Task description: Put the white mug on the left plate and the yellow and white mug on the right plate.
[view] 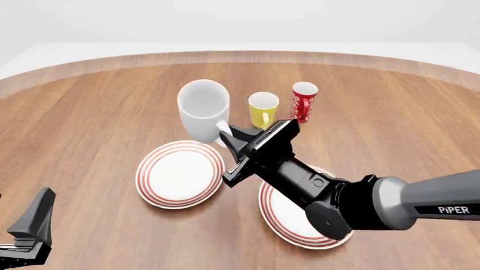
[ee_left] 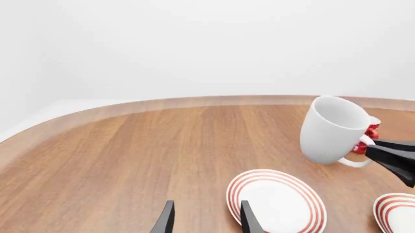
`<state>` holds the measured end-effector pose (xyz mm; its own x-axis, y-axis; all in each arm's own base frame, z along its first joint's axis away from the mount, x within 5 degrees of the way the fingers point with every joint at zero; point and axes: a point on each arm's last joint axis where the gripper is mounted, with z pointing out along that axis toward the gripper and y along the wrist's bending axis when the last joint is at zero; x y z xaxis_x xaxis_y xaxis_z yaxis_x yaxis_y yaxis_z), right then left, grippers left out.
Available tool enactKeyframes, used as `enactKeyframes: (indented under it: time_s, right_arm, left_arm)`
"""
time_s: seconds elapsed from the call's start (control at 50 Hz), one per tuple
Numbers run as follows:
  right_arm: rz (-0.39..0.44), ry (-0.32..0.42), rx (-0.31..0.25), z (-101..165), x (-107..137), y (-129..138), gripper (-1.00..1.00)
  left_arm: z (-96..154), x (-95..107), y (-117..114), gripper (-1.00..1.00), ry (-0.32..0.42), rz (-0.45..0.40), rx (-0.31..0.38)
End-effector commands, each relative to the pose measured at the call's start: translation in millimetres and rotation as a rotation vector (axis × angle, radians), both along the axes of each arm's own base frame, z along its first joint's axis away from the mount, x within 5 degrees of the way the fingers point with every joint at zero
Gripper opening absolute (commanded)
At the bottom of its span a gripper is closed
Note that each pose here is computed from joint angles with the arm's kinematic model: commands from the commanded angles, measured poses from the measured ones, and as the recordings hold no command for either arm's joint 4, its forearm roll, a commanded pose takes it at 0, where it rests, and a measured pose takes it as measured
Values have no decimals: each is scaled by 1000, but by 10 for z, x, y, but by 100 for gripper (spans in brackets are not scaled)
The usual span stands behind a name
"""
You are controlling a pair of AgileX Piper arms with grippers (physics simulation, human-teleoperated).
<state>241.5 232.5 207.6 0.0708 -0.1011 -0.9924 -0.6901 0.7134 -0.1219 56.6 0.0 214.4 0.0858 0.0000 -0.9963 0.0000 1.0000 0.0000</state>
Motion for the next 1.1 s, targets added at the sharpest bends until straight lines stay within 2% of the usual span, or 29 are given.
enactKeyframes:
  time_s: [0.02, 0.3, 1.1]
  right_arm:
    - [35, 14, 9, -68, 5, 177, -100]
    - [74, 54, -2, -238, -33, 343, -100]
    - [71, 146, -17, -648, 86, 494, -100]
  left_arm:
    - [0, 0, 0, 100, 0, 0, 0]
    - [0, 0, 0, 100, 0, 0, 0]
    - [0, 0, 0, 100, 0, 0, 0]
